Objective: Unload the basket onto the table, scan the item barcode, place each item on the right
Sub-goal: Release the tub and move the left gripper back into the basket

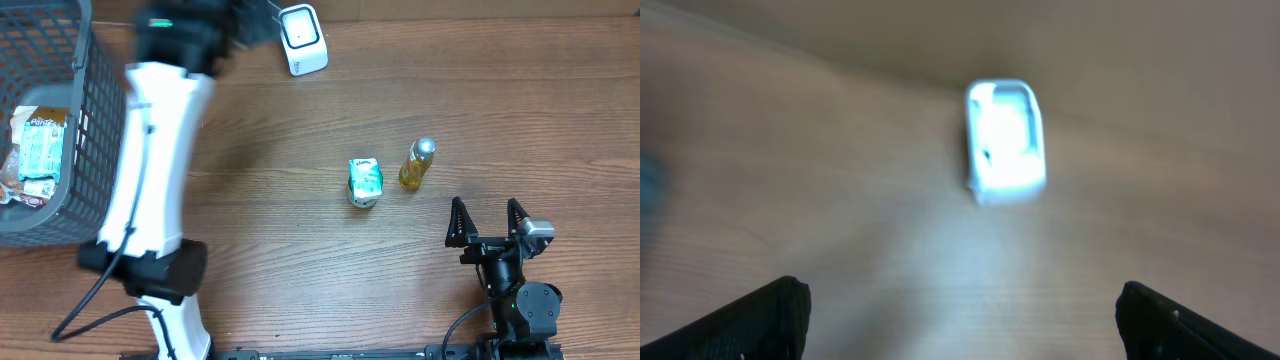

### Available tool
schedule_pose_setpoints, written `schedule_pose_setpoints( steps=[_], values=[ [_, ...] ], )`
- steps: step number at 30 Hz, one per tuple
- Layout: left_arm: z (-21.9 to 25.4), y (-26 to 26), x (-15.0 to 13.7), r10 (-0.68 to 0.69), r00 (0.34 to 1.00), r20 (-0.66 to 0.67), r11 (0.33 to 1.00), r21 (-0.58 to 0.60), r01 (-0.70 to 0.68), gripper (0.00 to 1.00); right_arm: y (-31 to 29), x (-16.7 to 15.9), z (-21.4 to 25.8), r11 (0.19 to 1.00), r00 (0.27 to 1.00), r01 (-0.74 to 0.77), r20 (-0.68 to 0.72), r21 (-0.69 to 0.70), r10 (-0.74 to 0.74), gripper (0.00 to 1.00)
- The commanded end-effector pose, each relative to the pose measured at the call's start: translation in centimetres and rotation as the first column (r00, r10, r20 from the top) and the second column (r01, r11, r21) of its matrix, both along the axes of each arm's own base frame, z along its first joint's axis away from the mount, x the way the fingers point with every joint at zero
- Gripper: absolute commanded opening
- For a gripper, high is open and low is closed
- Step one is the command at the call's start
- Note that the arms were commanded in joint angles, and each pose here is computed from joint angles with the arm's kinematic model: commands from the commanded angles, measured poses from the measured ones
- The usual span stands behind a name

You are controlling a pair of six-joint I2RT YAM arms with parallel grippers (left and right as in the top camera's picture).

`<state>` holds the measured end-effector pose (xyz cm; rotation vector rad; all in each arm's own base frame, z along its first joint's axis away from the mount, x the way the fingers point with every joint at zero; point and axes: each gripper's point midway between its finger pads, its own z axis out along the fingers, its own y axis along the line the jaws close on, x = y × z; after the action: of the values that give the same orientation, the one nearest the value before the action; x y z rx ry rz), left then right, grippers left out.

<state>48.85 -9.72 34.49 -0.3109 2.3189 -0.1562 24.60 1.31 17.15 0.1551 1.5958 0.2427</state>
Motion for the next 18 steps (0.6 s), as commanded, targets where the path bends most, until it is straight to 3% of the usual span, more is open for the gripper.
schedule_pose_setpoints(
  steps=[1, 7, 18],
  values=[
    [9.7, 8.4, -1.7, 0.073, 0.97, 0.232, 0.986, 0.132, -0.105, 1.0, -0.1, 0.0, -0.2, 1.0, 1.0, 0.001, 0.004, -0.004, -0.001, 1.0],
    [15.2, 17.1, -4.7, 0.169, 0.916, 0.364, 0.943, 0.21, -0.257, 1.0, -0.1, 0.0, -0.2, 1.0, 1.0, 0.001, 0.004, -0.004, -0.001, 1.0],
    [9.8, 28.2, -7.5, 0.376, 0.911, 0.171, 0.862, 0.298, -0.411, 0.99, -0.1, 0.0, -0.2, 1.0, 1.0, 0.001, 0.004, -0.004, -0.001, 1.0]
  ],
)
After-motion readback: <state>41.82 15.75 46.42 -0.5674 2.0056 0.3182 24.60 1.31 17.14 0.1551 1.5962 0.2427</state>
